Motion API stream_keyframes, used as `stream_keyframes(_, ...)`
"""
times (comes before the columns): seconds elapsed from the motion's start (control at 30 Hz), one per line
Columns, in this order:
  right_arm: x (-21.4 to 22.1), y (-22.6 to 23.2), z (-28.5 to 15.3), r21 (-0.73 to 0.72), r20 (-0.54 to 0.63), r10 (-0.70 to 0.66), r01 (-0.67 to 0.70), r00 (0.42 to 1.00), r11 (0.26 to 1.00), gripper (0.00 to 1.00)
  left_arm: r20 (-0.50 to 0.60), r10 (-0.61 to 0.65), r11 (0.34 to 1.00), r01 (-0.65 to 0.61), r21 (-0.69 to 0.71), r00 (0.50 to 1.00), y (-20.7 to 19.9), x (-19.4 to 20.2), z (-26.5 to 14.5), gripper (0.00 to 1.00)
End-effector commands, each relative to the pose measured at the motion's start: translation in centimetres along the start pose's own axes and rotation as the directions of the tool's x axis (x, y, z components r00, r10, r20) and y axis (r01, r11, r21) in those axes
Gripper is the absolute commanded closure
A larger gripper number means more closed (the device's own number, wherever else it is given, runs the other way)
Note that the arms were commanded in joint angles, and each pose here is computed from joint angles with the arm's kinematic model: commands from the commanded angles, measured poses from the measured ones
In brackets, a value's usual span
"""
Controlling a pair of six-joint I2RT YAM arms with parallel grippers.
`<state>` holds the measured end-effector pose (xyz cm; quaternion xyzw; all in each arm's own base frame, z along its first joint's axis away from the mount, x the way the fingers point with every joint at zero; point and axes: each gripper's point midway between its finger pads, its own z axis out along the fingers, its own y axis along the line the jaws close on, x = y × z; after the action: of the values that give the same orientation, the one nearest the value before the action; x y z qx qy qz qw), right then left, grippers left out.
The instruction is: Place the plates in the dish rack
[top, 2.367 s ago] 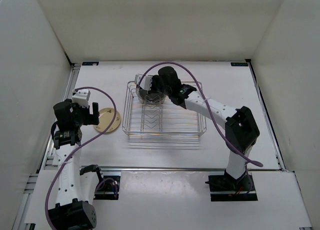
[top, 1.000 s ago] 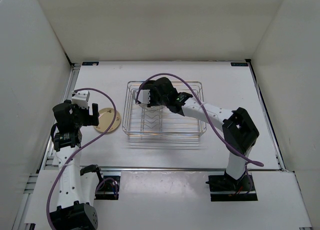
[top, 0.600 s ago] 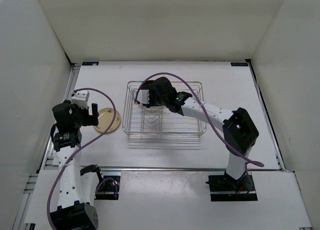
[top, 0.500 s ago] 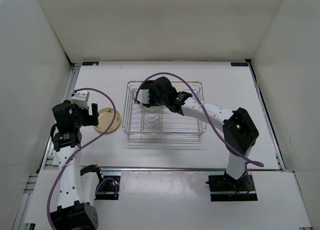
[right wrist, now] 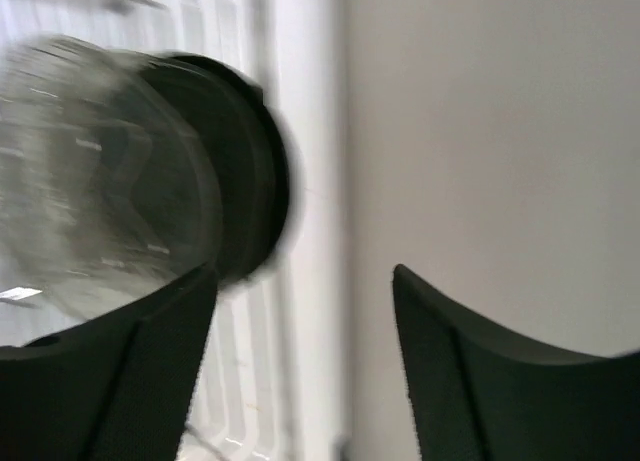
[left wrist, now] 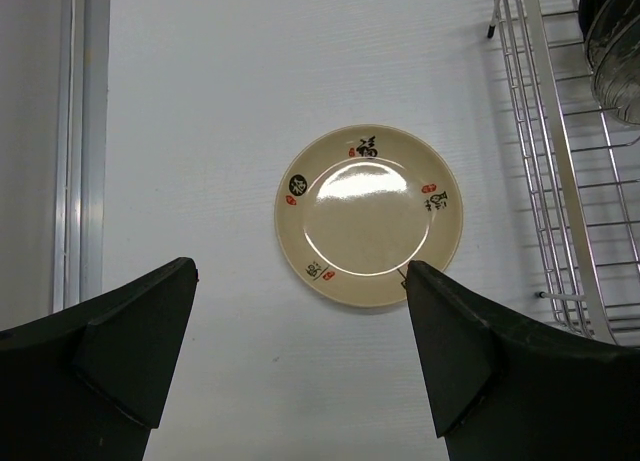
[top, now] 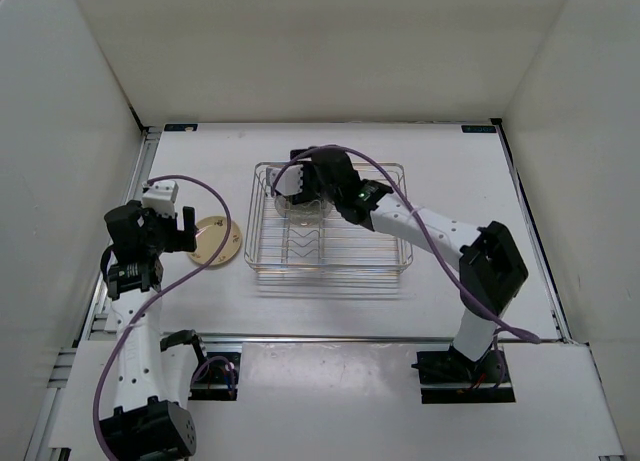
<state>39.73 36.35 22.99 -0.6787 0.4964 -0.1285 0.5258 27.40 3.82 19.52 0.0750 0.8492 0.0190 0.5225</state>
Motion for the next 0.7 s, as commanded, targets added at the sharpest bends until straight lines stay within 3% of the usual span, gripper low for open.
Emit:
stream_keyframes(0.0,-0.7,-13.2,-6.5,0.382,-0.081,-0.088,0.112,0.993,0.918,0.21,-0.047,-0.012,1.0,0.013,0.023,0.999,-0.1,1.4,0.9,0.04)
stream_keyframes(0.1,2.1,-17.5,-9.5,0.466,-0.203,-0.079,0.167,0.976,0.869,0.02,-0.094,-0.033,0.998,0.037,0.041,0.995,-0.1,2.5,2.0,0.04)
stream_keyframes(0.27,11.1,-20.0,-15.5,0.535,-0.324,0.179,0.024,0.929,0.845,0.0,-0.179,-0.149,0.982,0.166,0.085,0.972,1.2,5.1,3.7,0.01)
stream_keyframes(0.33,13.3,-18.3,-16.7,0.503,-0.298,0.296,-0.115,0.907,0.857,0.0,-0.175,-0.188,0.972,0.209,0.11,0.966,1.8,4.9,3.9,0.01)
stream_keyframes(0.53,19.7,-12.3,-19.8,0.439,-0.212,0.596,-0.469,0.775,0.766,0.0,-0.221,-0.251,0.94,0.292,0.177,0.942,3.1,6.8,5.3,0.01)
stream_keyframes(0.67,23.1,-7.8,-20.6,0.405,-0.202,0.701,-0.593,0.684,0.696,0.0,-0.248,-0.264,0.921,0.319,0.223,0.932,3.0,7.5,6.1,0.03)
